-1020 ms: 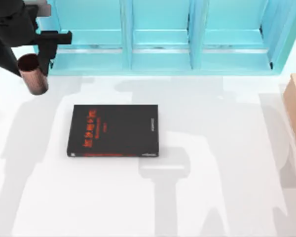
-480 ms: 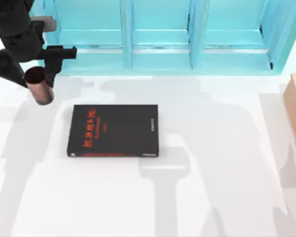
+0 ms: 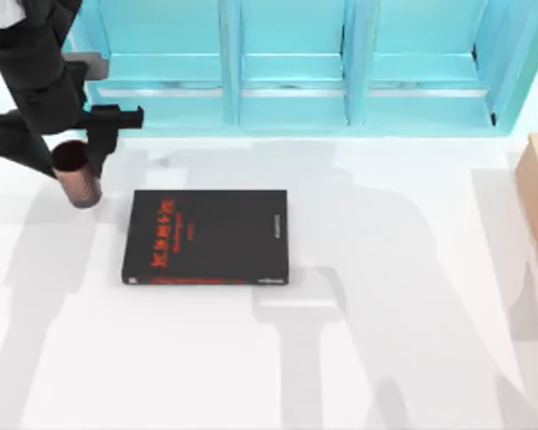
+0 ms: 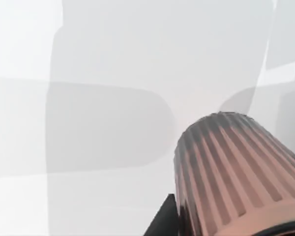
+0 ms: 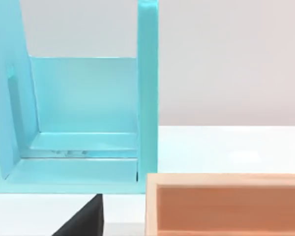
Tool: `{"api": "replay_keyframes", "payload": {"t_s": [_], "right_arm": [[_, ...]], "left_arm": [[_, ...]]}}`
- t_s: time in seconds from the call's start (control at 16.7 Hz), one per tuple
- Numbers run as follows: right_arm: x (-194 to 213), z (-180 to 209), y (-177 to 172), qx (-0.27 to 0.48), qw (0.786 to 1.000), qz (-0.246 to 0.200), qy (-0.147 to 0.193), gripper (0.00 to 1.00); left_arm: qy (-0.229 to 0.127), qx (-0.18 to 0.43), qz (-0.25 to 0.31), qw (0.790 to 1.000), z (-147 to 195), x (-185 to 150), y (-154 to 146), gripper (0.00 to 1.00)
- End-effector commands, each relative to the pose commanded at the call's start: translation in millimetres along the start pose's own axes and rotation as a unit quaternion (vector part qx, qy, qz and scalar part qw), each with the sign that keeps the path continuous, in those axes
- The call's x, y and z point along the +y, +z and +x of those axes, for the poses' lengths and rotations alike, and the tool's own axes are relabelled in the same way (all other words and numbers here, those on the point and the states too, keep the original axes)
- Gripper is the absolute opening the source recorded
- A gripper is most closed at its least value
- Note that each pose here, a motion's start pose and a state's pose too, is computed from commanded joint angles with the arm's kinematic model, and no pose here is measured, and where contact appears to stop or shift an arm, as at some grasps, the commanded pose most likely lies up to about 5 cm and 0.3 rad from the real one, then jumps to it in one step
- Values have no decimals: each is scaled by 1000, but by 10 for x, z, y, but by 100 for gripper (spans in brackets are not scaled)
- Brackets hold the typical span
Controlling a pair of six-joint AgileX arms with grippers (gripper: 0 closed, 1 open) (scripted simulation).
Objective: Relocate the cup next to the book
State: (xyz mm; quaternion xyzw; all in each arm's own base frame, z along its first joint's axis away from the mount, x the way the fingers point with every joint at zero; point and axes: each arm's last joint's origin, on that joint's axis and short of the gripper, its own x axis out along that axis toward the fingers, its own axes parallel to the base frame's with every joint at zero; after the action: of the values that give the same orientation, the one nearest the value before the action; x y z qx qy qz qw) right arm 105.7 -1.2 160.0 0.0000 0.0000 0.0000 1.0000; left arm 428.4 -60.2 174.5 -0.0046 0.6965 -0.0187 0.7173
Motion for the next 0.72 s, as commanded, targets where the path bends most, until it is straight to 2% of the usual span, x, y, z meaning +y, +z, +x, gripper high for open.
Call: {"api": "replay_keyframes", "payload": {"t_s": [0.72], "right_arm": [[0,0,0,0,1000,0,0,100]], "left_arm": [[0,0,0,1000,0,0,0,98]]}}
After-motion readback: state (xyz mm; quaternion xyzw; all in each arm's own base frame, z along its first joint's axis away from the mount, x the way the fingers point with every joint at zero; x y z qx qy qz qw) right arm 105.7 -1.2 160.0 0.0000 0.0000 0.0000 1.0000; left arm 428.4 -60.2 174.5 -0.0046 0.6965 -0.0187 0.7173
